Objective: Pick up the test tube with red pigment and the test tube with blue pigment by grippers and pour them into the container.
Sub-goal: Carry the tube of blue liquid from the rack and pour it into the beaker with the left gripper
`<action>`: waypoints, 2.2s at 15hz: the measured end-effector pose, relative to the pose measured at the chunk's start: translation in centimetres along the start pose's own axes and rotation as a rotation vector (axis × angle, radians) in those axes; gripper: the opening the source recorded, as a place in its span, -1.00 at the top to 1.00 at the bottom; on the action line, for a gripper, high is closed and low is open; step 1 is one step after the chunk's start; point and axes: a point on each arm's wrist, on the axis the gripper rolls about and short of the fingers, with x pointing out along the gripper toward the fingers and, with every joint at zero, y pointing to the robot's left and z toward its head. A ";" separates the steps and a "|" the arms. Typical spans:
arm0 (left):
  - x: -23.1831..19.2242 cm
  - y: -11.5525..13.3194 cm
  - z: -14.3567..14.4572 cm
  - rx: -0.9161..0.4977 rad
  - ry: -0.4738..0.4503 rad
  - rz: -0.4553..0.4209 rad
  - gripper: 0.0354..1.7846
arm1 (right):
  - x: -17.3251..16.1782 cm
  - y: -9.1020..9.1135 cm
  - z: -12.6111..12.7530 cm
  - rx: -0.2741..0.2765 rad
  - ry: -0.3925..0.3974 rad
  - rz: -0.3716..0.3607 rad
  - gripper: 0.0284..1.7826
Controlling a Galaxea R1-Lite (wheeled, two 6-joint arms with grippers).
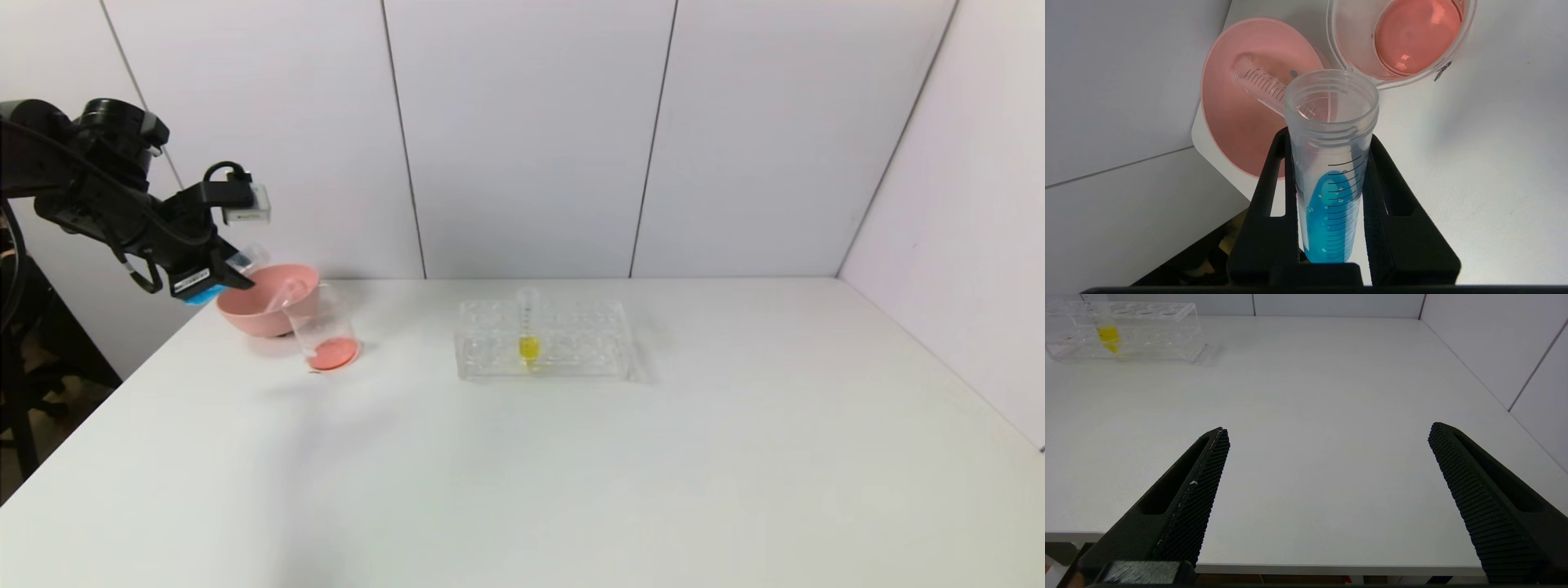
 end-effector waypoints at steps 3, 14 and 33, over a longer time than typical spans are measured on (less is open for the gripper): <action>0.0 0.0 0.0 -0.001 0.005 -0.006 0.52 | 0.0 0.0 0.0 0.000 0.000 0.000 -0.99; 0.2 -0.1 0.2 0.013 0.041 0.007 0.52 | 0.0 0.0 0.0 0.000 0.000 0.000 -0.99; 2.2 -0.6 1.3 0.073 0.129 0.017 0.52 | 0.0 0.0 0.0 0.000 0.000 0.000 -0.99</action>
